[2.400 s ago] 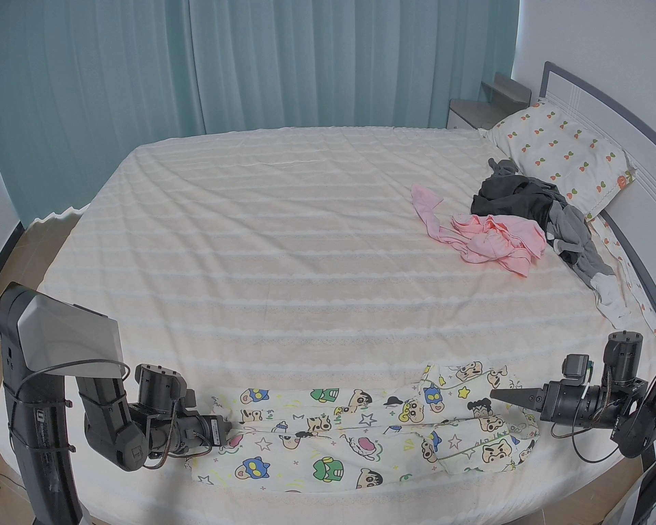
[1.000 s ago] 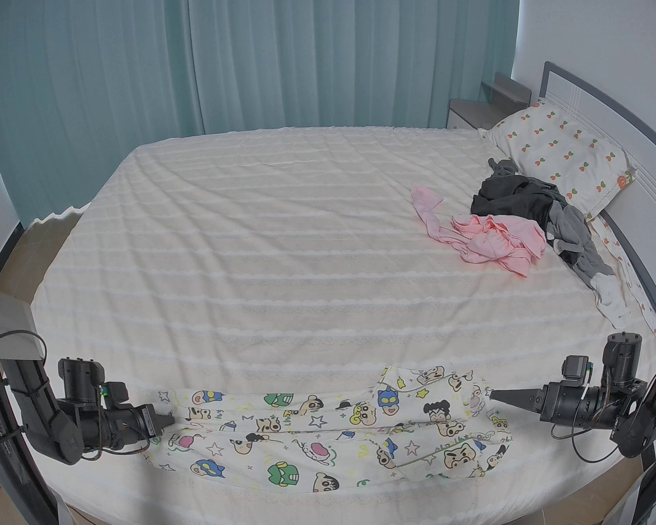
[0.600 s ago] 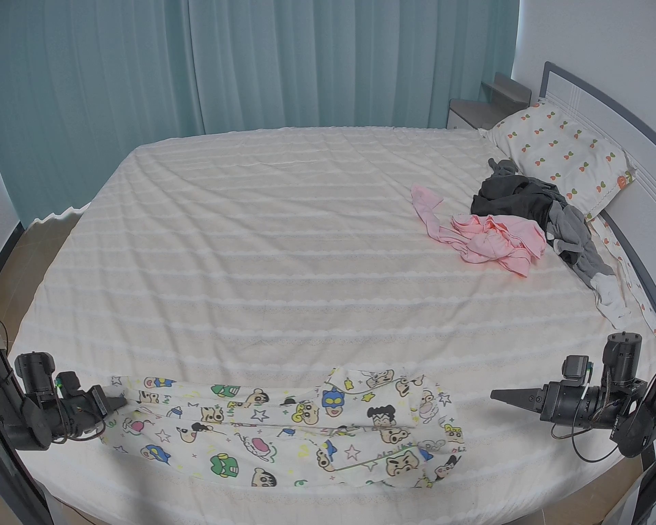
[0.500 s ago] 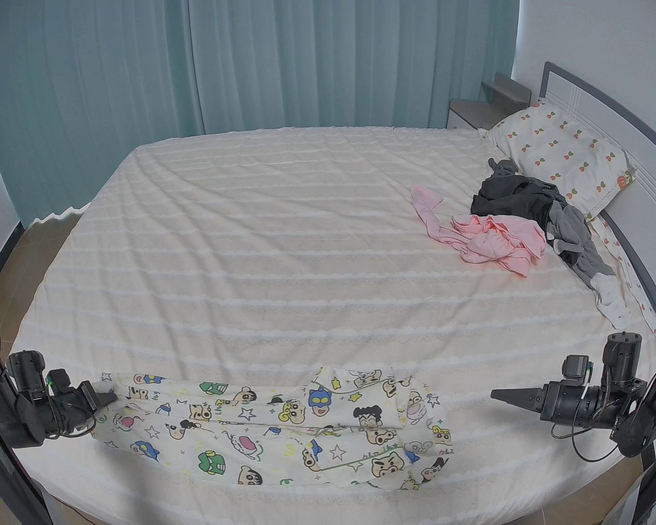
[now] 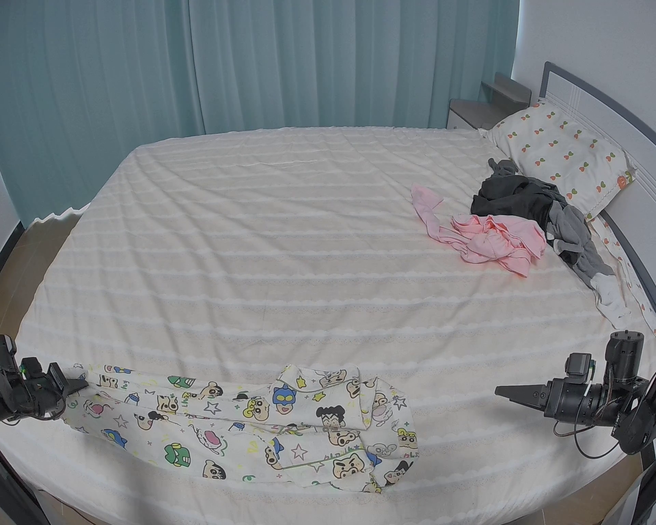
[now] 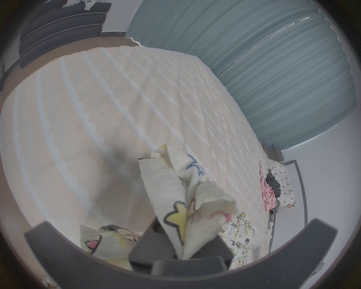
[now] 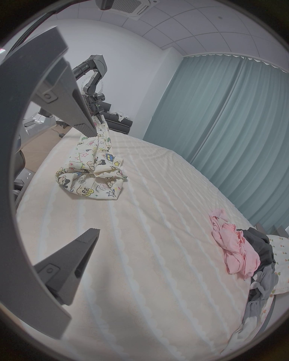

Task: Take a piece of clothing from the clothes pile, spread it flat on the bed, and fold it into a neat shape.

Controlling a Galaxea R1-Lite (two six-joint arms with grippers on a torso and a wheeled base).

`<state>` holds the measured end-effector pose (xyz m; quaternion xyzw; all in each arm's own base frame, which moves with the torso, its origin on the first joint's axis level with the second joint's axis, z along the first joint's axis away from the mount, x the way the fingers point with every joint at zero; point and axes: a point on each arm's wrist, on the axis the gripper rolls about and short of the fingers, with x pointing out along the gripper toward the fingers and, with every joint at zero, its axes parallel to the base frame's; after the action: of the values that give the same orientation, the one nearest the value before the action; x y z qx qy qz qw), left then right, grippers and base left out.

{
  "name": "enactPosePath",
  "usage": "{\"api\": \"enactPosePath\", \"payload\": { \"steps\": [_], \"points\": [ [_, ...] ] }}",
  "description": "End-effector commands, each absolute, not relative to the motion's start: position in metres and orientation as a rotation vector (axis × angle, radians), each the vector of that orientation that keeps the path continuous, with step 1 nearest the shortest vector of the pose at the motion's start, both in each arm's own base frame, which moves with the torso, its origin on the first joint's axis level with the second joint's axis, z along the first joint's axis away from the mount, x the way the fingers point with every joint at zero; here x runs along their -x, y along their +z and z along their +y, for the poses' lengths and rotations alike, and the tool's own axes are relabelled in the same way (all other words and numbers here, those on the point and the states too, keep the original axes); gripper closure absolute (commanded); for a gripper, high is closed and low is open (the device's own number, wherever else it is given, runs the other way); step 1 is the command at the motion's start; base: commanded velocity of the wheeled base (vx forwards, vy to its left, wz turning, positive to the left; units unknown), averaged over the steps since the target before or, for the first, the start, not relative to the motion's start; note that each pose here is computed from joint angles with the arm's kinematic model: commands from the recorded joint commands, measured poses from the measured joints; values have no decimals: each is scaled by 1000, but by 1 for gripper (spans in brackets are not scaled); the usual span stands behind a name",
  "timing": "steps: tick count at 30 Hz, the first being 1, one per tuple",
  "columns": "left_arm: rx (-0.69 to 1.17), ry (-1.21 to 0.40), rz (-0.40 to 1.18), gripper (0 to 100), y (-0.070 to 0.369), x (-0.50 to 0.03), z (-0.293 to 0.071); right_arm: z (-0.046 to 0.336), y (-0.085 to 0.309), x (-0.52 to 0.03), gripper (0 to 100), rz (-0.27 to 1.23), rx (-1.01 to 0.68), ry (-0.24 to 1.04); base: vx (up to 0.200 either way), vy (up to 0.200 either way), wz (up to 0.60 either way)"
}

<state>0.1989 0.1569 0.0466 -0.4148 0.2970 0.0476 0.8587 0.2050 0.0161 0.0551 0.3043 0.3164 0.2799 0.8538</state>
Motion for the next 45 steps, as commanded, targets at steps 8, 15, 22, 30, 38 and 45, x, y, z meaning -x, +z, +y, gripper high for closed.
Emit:
{"api": "enactPosePath", "payload": {
  "steps": [8, 15, 22, 30, 38, 45],
  "points": [
    [721, -13, 712, 100, 107, -222, 26, 15, 55, -206, 0, 663, -642, 586, 0, 0, 0],
    [594, -83, 743, 100, 111, -227, -74, 13, 55, -207, 0, 656, -642, 580, 0, 0, 0],
    [516, -107, 768, 100, 94, -237, -155, 13, 55, -208, 0, 656, -643, 580, 0, 0, 0],
    [493, -117, 754, 100, 69, -242, -216, 13, 55, -208, 0, 658, -643, 580, 0, 0, 0],
    [542, -199, 683, 100, 60, -243, -238, 13, 52, -209, 0, 667, -645, 577, 0, 0, 0],
    [545, -226, 688, 100, 58, -237, -245, 13, 52, -209, 0, 667, -645, 577, 0, 0, 0]
  ]
}}
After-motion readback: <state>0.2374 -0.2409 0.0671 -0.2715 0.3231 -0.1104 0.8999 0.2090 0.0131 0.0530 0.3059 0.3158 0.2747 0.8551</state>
